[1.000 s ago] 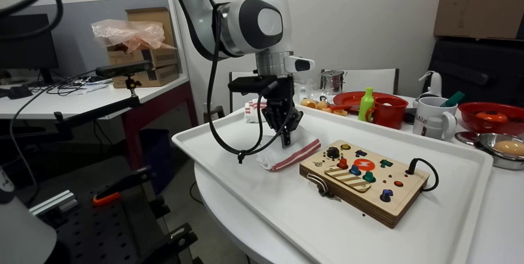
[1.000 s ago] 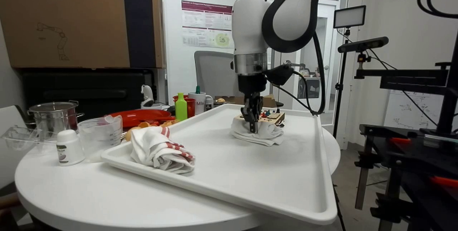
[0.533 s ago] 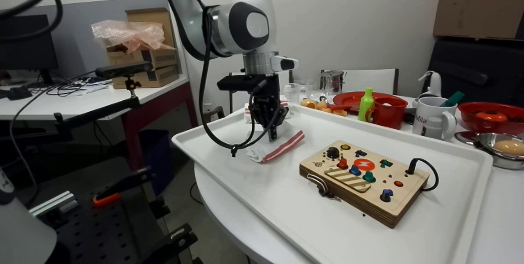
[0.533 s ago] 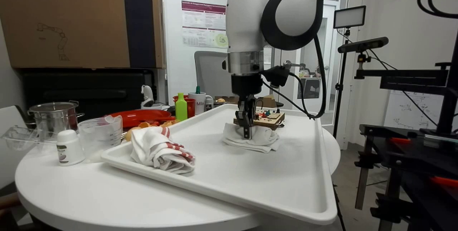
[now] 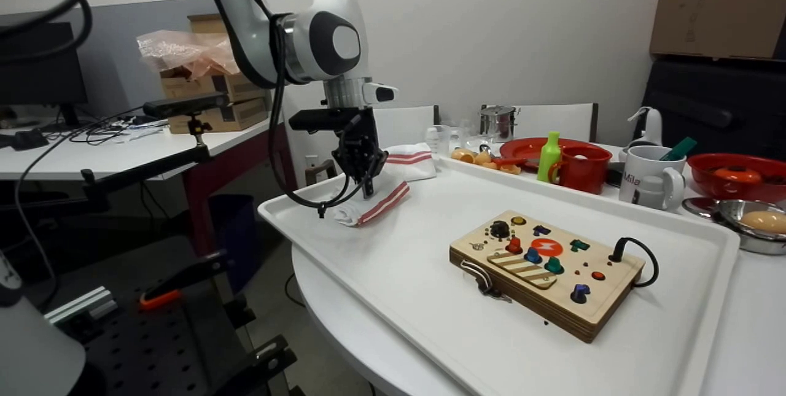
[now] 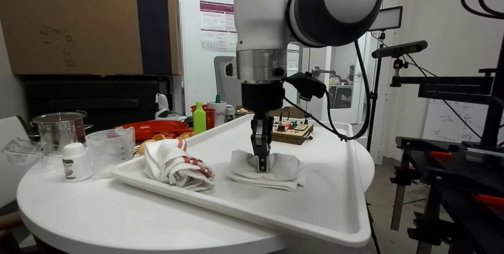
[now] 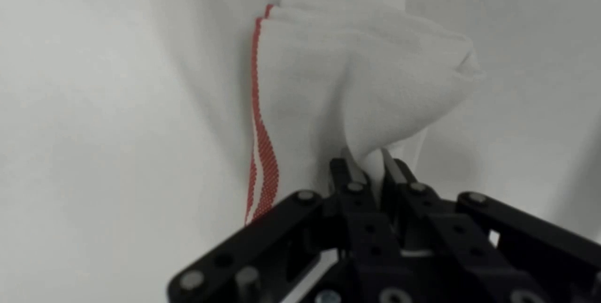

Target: Wipe the table with the white towel.

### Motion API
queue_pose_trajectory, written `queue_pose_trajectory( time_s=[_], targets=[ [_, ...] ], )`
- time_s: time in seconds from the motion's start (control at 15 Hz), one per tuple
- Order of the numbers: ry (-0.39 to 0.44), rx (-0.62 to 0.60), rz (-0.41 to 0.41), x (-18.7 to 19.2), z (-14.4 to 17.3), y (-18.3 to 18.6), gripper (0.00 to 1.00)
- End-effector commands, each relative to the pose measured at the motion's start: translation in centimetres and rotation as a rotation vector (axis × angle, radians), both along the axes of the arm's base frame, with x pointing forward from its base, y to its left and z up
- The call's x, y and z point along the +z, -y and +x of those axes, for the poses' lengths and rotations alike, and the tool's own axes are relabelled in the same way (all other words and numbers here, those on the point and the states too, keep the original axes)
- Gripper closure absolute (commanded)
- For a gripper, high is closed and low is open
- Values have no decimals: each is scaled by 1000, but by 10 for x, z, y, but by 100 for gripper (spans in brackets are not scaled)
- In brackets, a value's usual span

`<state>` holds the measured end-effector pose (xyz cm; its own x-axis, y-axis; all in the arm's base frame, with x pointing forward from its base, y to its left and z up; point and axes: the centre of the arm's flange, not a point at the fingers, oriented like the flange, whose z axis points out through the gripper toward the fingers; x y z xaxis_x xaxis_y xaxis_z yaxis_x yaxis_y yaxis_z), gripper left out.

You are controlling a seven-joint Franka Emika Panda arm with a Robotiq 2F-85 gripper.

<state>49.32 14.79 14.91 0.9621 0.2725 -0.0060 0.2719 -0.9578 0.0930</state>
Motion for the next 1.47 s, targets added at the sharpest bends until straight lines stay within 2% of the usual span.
queue_pose_trajectory(
  time_s=[0.0,0.2,0.33,1.07,1.4],
  targets=[
    [6,45,11,2,-10,-31,97],
    [8,60,0,0,-11,-38,97],
    [12,49,-18,-1,-8,-29,97],
    [15,-148,-86,-7,19,91,97],
    [7,-220,-102,-12,25,133,97]
  ],
)
